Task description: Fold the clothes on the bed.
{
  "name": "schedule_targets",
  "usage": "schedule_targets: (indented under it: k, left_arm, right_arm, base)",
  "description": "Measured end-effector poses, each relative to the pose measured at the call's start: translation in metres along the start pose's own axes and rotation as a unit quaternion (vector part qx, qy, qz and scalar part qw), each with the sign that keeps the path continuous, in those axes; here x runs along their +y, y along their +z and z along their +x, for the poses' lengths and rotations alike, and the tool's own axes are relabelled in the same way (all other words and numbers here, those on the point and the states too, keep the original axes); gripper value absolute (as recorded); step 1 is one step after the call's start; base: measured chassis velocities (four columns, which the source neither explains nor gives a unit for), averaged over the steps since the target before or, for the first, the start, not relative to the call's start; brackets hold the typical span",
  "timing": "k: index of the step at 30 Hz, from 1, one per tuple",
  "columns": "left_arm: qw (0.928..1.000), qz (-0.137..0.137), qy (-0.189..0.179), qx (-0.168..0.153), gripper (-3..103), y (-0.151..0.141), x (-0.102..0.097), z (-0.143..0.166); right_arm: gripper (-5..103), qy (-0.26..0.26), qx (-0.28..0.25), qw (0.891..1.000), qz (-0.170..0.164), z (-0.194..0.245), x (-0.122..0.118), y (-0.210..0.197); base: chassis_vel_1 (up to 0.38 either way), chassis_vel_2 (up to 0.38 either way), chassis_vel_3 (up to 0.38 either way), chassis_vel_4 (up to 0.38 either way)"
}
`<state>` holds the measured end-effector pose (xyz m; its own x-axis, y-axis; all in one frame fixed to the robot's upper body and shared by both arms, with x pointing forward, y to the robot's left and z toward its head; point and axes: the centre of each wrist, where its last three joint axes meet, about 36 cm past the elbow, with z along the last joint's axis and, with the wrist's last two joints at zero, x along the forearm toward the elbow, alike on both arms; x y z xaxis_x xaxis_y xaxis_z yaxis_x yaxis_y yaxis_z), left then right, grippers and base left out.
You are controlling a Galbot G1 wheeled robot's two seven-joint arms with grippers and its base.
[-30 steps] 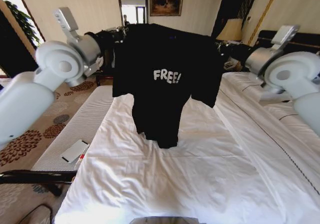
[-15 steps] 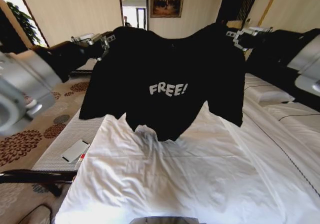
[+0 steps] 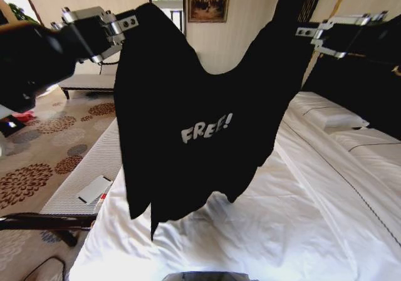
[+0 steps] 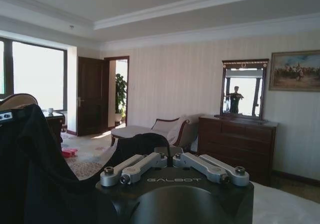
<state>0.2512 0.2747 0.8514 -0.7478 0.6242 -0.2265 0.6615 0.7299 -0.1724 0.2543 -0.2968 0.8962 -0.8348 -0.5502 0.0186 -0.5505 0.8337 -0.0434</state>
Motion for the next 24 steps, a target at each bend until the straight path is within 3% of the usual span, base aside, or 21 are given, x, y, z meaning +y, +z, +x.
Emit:
schedule_targets:
  k: [2,5,14,16,19,24]
  left_arm:
    - [0.9994,0.016,-0.025,0.017,0,0.013,0.01,-0.008]
    - [0.9988,0.018,-0.038,0.026,0,0.024,0.018,-0.014]
    - [0.9955,0.011,-0.057,0.076,0,0.073,0.051,-0.032]
    - [0.9936,0.005,-0.077,0.083,0,0.087,0.073,-0.038]
    - [0.9923,0.004,-0.087,0.089,0,0.097,0.083,-0.042]
    - [0.986,0.002,-0.121,0.115,0,0.143,0.12,-0.059]
  right_arm:
    - [0,0.007,0.027,1.0,-0.006,-0.002,0.004,0.005]
    - [0,0.013,0.039,0.999,-0.011,-0.008,0.001,0.011]
    - [0,0.053,0.058,0.996,-0.051,-0.065,-0.05,0.065]
    - [0,0.069,0.076,0.992,-0.072,-0.091,-0.069,0.097]
    - [0,0.073,0.083,0.99,-0.084,-0.104,-0.078,0.113]
    - [0,0.07,0.116,0.983,-0.126,-0.154,-0.101,0.171]
  base:
    - [0.0,0.0,0.0,0.0]
    - [0.0,0.0,0.0,0.0]
    - [0.0,0.0,0.0,0.0]
    - [0.0,0.0,0.0,0.0]
    - [0.0,0.0,0.0,0.0]
    - [0.0,0.0,0.0,0.0]
